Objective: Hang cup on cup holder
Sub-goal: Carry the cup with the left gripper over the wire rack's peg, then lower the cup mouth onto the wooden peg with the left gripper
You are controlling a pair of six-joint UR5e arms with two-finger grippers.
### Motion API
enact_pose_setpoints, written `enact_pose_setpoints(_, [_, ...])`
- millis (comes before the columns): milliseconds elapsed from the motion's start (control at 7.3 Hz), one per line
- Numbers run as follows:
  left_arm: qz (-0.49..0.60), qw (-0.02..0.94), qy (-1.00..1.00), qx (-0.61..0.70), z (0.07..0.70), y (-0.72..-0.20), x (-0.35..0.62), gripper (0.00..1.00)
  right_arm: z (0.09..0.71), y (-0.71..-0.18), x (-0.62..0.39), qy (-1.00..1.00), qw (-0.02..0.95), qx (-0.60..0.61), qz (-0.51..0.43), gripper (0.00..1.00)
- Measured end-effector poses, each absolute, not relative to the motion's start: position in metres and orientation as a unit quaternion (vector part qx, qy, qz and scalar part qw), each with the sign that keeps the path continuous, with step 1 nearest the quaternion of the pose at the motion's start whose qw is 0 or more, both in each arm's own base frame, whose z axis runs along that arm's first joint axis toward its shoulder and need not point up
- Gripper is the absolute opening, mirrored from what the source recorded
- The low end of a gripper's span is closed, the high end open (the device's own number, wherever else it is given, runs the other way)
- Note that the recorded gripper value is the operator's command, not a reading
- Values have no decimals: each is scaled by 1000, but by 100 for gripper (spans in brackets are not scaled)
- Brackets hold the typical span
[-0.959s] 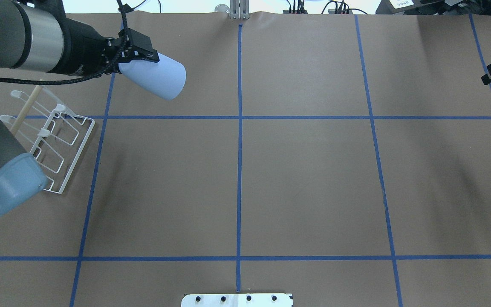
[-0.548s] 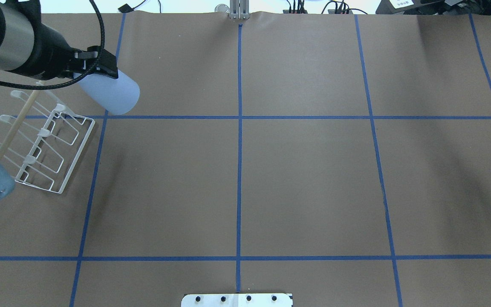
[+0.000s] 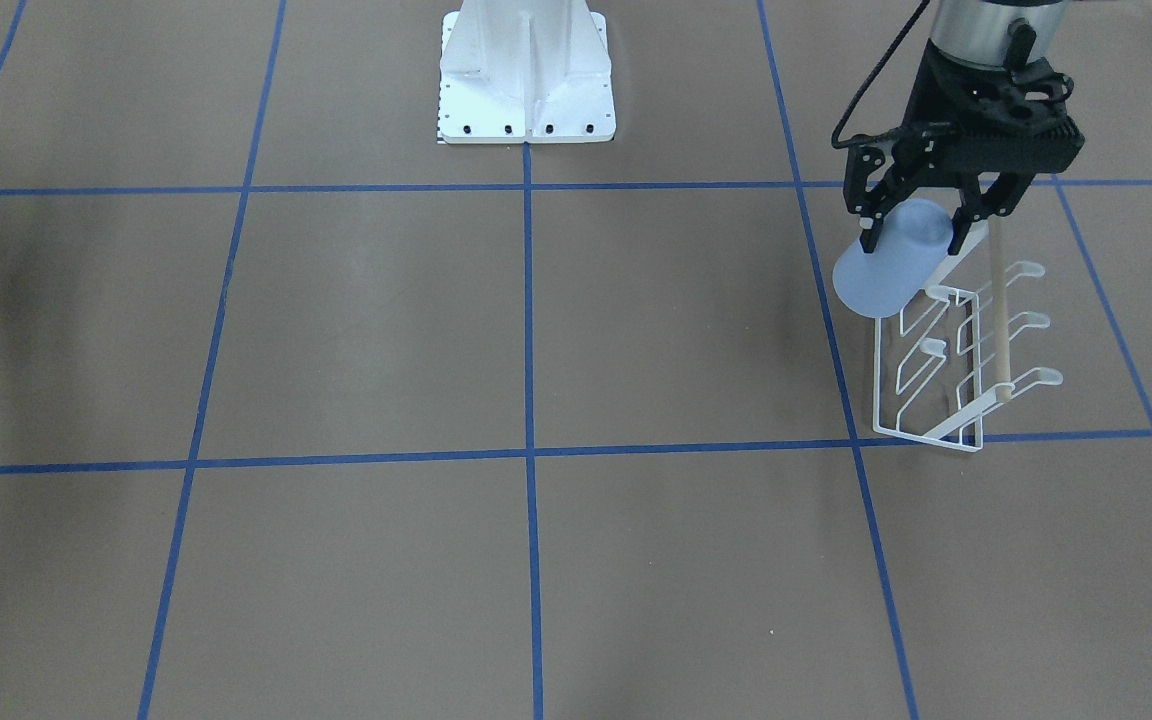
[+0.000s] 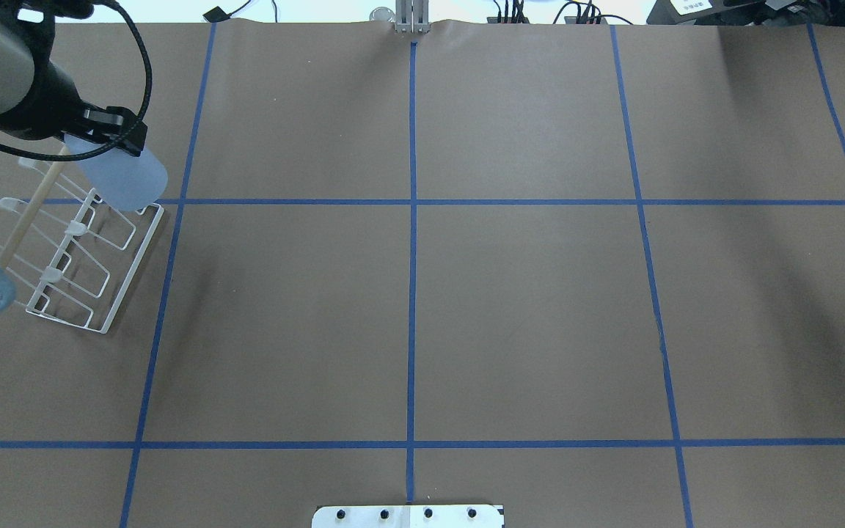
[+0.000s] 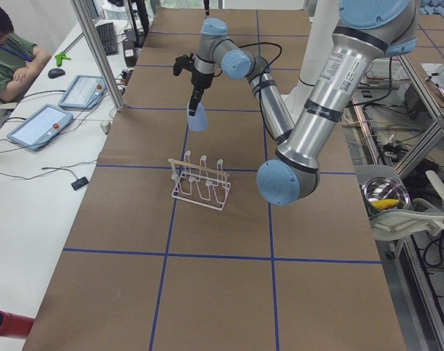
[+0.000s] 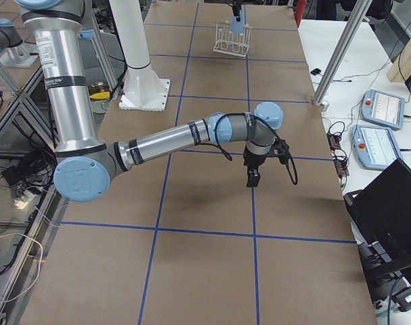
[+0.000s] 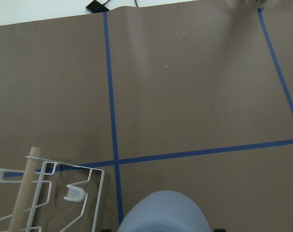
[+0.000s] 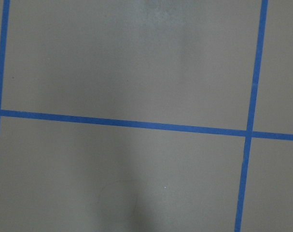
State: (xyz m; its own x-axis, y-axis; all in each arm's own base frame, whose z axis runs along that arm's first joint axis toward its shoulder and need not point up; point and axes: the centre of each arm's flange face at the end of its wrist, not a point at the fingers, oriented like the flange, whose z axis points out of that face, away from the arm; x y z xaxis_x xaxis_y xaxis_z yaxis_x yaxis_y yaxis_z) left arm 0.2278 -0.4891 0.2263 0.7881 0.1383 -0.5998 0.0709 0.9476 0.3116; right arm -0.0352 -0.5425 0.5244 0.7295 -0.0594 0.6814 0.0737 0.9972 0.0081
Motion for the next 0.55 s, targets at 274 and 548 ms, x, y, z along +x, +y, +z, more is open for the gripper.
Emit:
enact_pose_setpoints(274, [28,939,303,159,251,-522,220,0,542,-531,-23,-365,931,-21,-22,100])
enact_pose_setpoints(548, [27,941,298,158,273,-546,225,0,547,-528,-19,-365,931,-25,-16,100])
